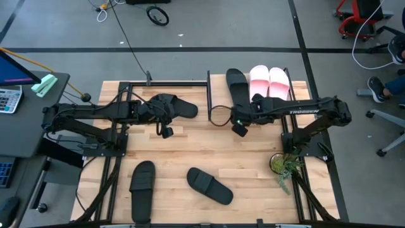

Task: Pick and place slides into the shelf
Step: Put the black slide on the shelf

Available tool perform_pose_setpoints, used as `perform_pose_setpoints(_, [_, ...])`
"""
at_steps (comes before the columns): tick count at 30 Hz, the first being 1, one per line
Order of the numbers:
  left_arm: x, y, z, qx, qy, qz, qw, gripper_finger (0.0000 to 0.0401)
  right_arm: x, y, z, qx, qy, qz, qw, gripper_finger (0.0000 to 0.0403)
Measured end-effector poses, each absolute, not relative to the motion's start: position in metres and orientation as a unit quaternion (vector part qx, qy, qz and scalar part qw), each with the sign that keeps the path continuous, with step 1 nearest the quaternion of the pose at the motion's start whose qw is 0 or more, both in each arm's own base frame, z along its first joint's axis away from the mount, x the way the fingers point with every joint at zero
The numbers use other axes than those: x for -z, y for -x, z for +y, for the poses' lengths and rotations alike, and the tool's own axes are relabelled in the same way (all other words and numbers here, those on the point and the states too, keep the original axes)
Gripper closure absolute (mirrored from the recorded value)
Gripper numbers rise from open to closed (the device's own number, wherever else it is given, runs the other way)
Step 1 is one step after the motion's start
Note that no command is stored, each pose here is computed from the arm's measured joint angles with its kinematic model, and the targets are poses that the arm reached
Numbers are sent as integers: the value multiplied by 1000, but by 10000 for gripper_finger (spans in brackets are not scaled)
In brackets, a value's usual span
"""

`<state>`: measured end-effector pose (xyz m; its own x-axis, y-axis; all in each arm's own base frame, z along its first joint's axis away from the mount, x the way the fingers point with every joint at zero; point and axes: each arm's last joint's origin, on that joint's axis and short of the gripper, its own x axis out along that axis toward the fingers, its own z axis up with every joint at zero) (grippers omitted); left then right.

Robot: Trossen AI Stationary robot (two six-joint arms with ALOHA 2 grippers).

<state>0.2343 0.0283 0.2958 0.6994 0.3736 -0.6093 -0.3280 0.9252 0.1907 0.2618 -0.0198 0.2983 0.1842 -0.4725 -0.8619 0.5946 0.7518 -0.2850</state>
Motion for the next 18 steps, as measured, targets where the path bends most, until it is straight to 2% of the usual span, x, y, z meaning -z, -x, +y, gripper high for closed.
perform_pose_setpoints(10, [-295,-235,23,-145,11,336,931,389,-310,-266,54,231,-79,503,829,305])
perform_pose_setpoints(15, [-295,-236,14,-121,4,337,934,381,-290,-262,112,104,-85,479,867,305])
perform_pose_setpoints(18, [-295,-236,10,-113,1,337,935,379,-273,-252,145,17,-28,464,885,306])
